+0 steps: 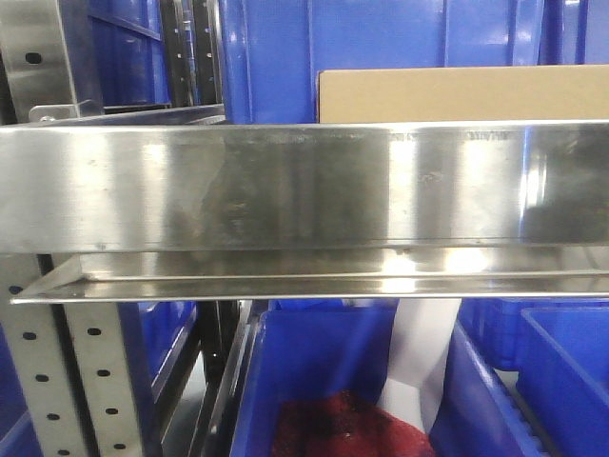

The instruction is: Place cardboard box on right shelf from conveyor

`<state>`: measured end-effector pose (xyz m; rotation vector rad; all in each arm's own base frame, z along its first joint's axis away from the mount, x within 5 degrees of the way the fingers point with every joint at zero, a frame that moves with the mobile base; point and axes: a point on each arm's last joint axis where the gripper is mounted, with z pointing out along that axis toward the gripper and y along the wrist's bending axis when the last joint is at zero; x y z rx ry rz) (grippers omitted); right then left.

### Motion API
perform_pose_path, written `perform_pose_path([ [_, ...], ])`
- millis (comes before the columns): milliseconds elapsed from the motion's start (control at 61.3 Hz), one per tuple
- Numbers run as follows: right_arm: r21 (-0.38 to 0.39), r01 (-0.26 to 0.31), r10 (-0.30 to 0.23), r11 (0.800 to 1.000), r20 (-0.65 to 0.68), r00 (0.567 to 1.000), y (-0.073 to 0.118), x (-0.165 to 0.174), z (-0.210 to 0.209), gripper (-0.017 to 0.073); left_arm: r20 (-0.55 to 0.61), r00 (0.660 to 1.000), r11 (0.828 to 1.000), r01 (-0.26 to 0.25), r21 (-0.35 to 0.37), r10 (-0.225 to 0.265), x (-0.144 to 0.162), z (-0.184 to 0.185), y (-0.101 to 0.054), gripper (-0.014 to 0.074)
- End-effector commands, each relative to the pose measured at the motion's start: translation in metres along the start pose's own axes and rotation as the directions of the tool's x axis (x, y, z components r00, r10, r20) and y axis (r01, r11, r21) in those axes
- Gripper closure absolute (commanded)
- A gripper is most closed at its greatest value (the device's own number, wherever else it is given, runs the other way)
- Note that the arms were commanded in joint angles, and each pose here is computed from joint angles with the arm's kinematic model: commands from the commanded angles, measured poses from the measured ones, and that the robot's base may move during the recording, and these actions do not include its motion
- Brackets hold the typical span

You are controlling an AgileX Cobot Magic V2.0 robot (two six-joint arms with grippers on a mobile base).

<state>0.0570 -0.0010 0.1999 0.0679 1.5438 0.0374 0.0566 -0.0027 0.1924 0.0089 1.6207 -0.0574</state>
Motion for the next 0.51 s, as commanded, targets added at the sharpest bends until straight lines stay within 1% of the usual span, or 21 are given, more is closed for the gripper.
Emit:
perform_pose_path([
  [0,0.014,0.005,-0.006,1.000,0.120,0.993,-0.0008,-0.0116,-0.0023,0.0501,0.088,0.996,1.000,0.006,-0.002,-0.005,-0.0052,-0.0008,0.0003,0.0710],
  [490,0.014,0.005,-0.006,1.000,0.120,0.993,-0.0008,-0.0116,-0.0023,0.0501,0.088,0.996,1.000,0.006,-0.002,-0.005,-0.0052,-0.0008,0.0003,0.0710],
])
